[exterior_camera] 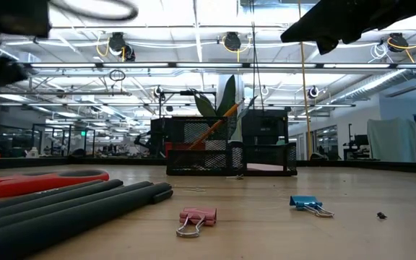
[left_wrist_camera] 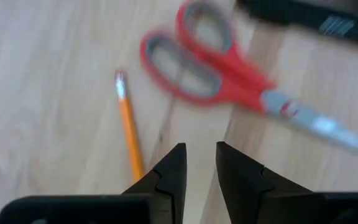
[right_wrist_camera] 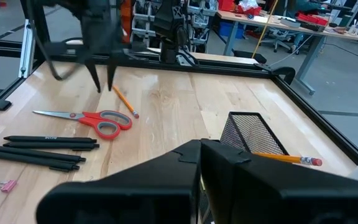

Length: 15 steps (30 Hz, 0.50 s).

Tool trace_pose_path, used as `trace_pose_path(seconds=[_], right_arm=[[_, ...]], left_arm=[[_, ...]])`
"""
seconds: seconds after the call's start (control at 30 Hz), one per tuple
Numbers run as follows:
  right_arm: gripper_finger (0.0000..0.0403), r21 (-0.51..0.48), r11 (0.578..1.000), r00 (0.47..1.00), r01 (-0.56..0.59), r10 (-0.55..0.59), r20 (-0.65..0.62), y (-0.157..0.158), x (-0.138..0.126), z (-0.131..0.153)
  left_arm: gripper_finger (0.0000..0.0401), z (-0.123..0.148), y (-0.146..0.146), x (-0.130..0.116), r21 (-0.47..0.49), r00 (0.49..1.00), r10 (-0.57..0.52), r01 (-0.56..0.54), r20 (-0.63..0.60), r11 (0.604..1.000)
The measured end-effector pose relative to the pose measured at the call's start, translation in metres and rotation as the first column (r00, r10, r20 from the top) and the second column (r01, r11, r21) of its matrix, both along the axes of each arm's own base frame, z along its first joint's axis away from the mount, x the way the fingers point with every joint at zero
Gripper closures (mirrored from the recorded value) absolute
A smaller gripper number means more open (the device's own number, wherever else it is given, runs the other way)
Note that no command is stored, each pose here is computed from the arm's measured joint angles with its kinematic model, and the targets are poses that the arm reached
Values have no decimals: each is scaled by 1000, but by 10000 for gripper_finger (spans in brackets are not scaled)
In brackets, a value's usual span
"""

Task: Pick and place office supplies into organizer
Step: Put the orange pencil into the black desk organizer

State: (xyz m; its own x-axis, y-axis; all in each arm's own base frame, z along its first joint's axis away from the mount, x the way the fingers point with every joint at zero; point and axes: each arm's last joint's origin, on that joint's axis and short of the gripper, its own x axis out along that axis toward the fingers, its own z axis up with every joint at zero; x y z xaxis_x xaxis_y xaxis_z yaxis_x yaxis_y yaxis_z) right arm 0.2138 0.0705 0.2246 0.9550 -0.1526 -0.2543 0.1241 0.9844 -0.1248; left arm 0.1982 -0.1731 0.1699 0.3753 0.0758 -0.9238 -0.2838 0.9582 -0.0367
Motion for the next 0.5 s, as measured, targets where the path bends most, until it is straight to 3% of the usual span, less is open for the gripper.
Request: trace_pose_path(seconds=[0.17, 0.33, 0.5], right_arm=[[399, 0, 1000, 1000, 0, 0, 0, 0, 0, 0], [399, 0, 1000, 1000, 0, 0, 0, 0, 0, 0], [399, 0, 1000, 1000, 0, 0, 1, 0, 0, 0]], left_arm=[[311, 15, 2, 9, 85, 997, 27, -33, 71, 996], [311, 16, 17, 19, 73, 989, 139, -143, 56, 987], [306, 15, 25, 25, 104, 997, 71, -73, 23, 992]])
